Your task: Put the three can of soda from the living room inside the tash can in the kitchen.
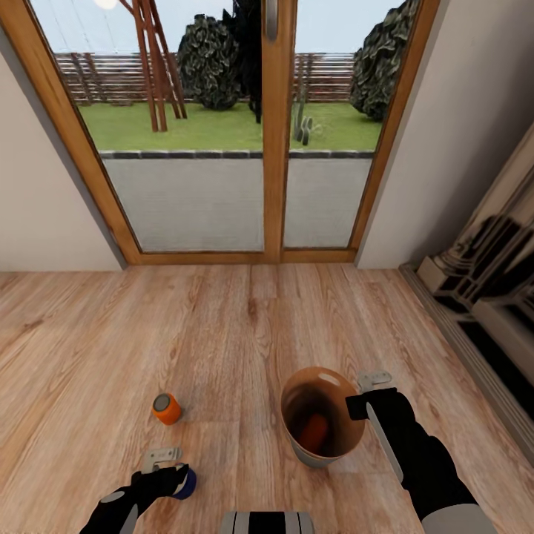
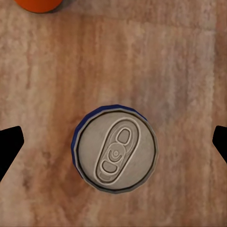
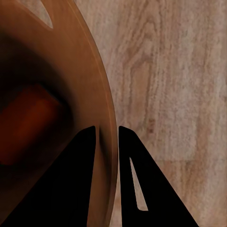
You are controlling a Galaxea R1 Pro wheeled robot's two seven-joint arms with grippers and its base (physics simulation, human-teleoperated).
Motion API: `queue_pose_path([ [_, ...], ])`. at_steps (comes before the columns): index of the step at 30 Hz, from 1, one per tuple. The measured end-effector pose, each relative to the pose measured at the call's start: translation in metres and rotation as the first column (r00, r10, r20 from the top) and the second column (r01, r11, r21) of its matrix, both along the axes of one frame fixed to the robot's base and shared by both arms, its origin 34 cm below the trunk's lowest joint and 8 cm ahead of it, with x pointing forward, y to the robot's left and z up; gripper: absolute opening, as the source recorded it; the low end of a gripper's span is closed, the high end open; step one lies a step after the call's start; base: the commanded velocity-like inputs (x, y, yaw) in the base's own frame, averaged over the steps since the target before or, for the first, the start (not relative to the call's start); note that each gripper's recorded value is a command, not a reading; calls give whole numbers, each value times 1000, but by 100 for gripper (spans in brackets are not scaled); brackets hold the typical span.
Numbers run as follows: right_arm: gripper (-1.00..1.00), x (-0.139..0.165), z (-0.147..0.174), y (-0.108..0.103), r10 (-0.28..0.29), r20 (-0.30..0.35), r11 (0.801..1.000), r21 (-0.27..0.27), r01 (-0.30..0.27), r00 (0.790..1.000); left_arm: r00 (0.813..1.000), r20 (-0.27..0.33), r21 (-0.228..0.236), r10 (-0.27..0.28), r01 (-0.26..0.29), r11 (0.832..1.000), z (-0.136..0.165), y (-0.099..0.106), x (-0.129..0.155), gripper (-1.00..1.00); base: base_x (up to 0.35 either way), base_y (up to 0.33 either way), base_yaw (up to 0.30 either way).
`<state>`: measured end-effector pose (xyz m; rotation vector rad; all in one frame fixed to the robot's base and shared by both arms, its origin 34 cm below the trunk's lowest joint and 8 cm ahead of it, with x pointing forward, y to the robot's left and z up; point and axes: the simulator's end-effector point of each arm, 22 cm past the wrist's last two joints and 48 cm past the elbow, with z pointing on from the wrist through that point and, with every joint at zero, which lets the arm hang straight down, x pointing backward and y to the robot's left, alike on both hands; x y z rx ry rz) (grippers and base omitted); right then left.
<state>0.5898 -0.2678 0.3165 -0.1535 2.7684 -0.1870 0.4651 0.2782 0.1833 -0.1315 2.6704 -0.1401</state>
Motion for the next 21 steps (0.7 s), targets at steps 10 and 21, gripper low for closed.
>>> queue_pose_path([
  [10, -100, 0, -1, 0, 1, -1, 1000, 0, -1, 1000, 1000, 1, -1, 1, -1, 1000, 0, 0, 0, 100, 0, 0, 0],
  [21, -100, 0, 0, 0, 1, -1, 1000, -1, -1, 1000, 1000, 1, -1, 1, -1, 1000, 0, 0, 1, 100, -16, 0, 0],
])
